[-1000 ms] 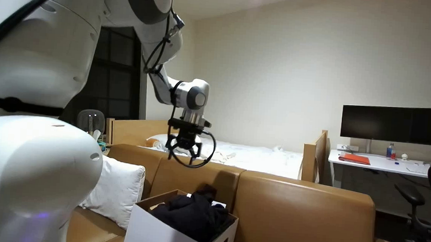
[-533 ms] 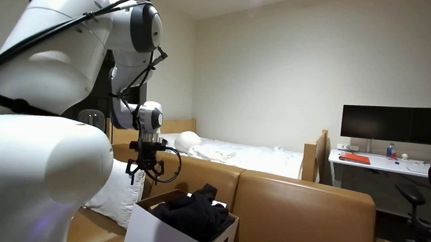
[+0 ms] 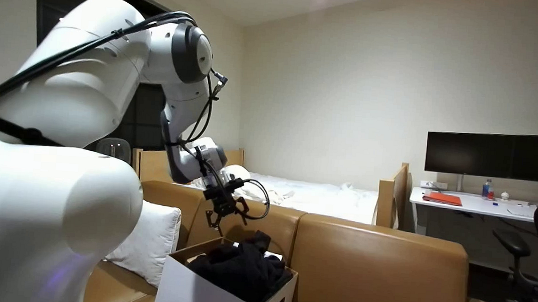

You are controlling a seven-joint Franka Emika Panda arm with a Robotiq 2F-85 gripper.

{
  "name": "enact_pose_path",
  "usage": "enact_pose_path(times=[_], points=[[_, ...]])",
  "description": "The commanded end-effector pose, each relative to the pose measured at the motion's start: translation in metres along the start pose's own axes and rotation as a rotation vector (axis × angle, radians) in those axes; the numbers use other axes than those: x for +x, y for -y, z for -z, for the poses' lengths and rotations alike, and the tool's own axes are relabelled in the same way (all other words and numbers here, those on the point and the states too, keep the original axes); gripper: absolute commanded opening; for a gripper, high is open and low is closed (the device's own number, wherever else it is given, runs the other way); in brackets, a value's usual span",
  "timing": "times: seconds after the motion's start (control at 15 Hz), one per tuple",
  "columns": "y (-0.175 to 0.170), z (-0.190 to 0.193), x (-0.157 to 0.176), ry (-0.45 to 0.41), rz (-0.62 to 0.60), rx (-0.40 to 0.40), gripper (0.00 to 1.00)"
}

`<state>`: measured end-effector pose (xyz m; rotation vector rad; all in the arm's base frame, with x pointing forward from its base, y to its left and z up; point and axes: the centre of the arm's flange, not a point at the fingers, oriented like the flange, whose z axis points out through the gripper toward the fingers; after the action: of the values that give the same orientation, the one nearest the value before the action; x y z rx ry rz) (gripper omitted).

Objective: Pick up the book and black cloth from the box and put them on the sofa

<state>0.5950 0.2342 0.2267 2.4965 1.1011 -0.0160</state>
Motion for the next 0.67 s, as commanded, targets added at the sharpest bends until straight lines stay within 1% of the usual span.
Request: enact_pose_path(times=[0.0, 0.07, 0.2, 0.4, 0.53, 0.6], points=[[0.002, -0.033, 0.006, -0.140, -0.112, -0.102, 1.00], [0.010, -0.044, 0.006, -0.170, -0.136, -0.105, 1.00], [0.031, -0.073, 0.003, -0.184, -0.156, -0.091, 1.00], [0.050, -0.112, -0.002, -0.187, -0.177, -0.096, 1.00], [0.056, -0.130, -0.005, -0.166, -0.166, -0.126, 1.00], [0.059, -0.135, -0.006, -0.155, -0.154, -0.144, 0.75]])
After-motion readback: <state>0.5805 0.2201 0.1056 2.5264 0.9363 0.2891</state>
